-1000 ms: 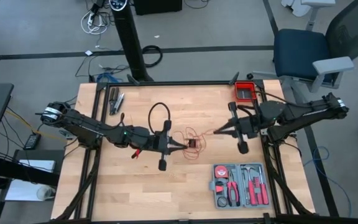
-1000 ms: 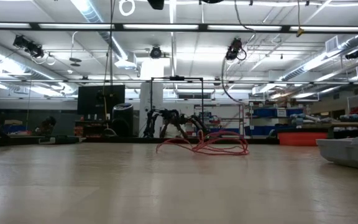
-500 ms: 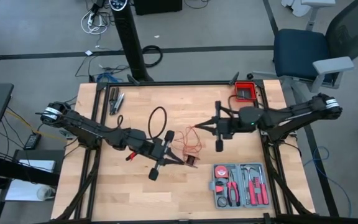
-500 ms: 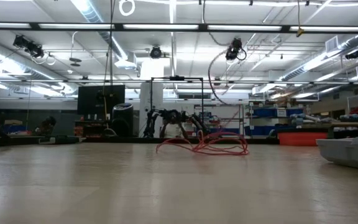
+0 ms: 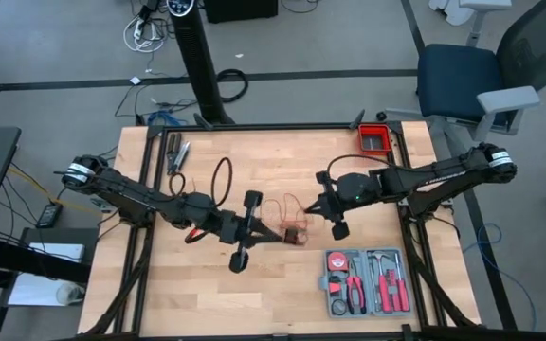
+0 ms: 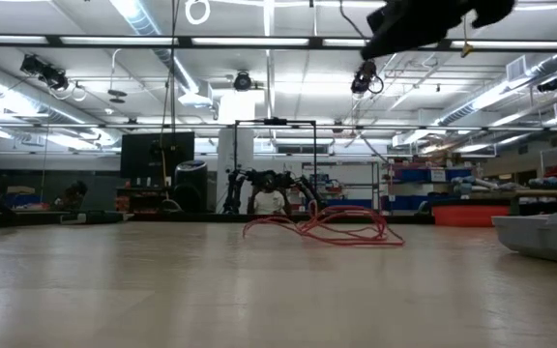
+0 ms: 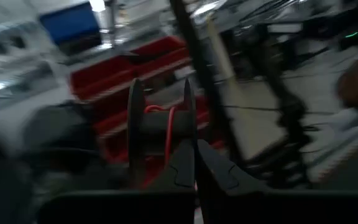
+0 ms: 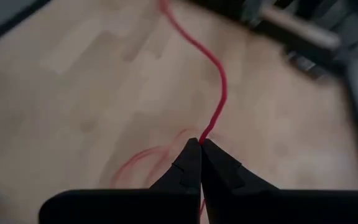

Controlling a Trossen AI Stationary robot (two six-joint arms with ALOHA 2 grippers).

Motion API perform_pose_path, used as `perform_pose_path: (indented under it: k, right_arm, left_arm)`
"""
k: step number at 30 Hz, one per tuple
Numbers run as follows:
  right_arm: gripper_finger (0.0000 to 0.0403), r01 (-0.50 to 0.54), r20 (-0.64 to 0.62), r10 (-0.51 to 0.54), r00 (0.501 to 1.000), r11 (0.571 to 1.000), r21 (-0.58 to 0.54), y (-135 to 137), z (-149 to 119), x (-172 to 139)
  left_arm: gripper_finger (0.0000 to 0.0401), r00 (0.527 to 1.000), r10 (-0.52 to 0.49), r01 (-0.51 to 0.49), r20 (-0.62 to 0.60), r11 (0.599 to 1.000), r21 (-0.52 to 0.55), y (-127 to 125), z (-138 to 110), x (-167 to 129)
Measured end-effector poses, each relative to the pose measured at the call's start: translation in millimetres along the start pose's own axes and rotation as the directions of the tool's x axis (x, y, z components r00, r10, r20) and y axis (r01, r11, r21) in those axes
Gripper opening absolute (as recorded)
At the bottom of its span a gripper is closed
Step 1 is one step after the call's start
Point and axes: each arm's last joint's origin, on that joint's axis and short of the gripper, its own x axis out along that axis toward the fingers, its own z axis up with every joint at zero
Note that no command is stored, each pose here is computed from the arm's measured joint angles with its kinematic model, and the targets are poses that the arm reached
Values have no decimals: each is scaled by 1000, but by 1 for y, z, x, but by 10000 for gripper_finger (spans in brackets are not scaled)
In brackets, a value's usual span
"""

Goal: Coil cords
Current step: Uncoil the wire

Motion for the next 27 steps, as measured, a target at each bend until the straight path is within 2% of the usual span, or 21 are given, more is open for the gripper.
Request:
perform_pose_path:
  k: [5,10,15,20,24,27]
  right_arm:
    - [0,-154,-43,160,986,981,119,6,-8,-17]
    - [0,-290,55,285,957,946,145,13,-2,-41]
    - [0,-354,204,333,920,932,75,18,8,-69]
    - [0,-369,370,365,854,927,-64,19,17,-99]
    - [0,-328,486,370,791,929,-173,17,24,-117]
    - [0,-260,546,340,766,940,-221,15,29,-122]
  left_arm:
    - [3,977,195,-186,-86,978,97,9,-4,-1]
    - [3,936,284,-251,-208,953,172,15,-15,-2]
    - [3,899,266,-204,-348,957,207,16,-31,-5]
    - [3,863,216,-131,-457,969,210,11,-41,-9]
    - [3,849,187,-133,-495,981,143,7,-45,-10]
    - [3,854,120,-109,-507,993,51,4,-47,-11]
